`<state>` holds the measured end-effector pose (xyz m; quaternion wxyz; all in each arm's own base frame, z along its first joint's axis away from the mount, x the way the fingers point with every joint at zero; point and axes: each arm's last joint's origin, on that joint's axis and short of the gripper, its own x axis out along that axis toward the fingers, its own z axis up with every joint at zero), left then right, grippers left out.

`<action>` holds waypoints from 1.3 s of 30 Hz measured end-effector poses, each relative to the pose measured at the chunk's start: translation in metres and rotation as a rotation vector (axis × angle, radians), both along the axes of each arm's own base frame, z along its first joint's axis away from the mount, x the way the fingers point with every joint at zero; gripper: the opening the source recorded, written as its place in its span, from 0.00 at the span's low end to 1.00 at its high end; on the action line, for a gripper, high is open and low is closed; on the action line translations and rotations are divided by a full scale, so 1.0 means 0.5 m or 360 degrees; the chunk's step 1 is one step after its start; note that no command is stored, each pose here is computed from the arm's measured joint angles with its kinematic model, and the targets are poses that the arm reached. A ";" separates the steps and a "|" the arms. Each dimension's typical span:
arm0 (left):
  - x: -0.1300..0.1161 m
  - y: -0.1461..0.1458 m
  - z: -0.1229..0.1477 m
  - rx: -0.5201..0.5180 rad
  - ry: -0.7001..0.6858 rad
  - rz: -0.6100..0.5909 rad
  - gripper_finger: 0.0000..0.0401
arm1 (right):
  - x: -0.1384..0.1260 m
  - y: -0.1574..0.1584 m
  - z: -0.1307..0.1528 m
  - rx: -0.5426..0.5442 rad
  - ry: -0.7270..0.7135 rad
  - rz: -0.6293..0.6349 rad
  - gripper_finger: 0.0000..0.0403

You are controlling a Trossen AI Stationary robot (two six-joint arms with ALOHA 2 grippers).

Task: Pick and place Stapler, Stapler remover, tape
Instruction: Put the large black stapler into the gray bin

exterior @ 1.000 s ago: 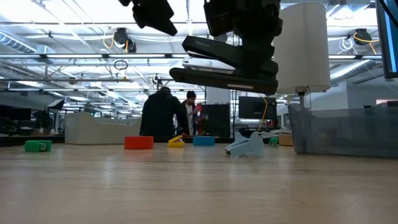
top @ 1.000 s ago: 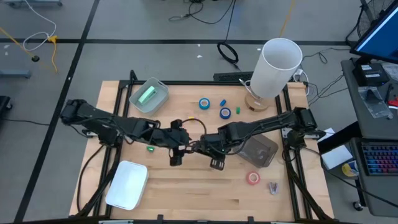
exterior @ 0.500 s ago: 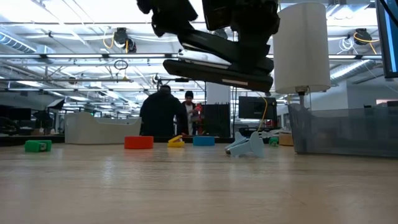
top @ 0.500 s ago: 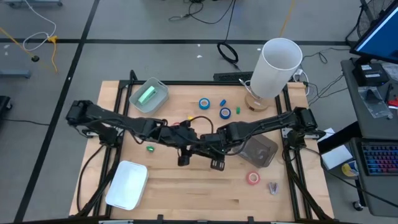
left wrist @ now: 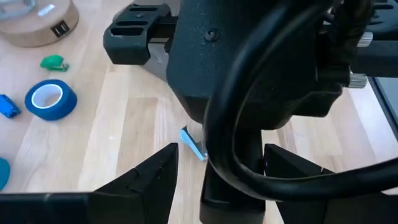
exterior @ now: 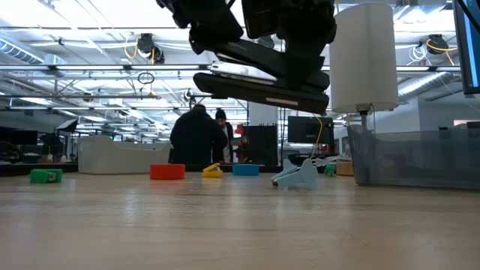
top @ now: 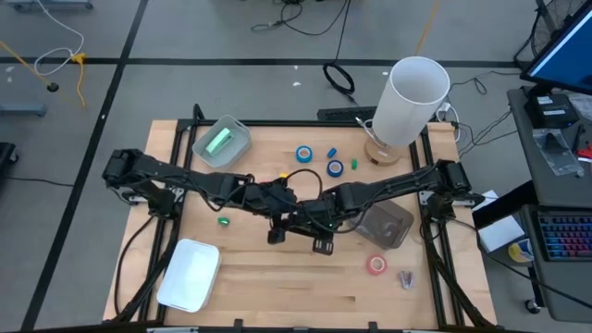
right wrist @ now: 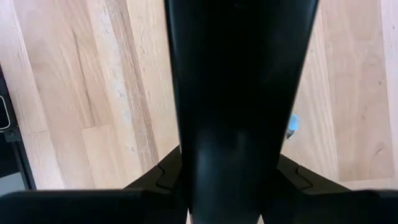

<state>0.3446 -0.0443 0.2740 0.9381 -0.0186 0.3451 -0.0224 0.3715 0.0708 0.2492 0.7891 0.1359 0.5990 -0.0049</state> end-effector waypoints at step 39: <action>-0.005 0.009 -0.015 -0.0151 0.0138 -0.0016 0.58 | 0.015 0.010 0.006 -0.0039 -0.0146 0.0054 0.31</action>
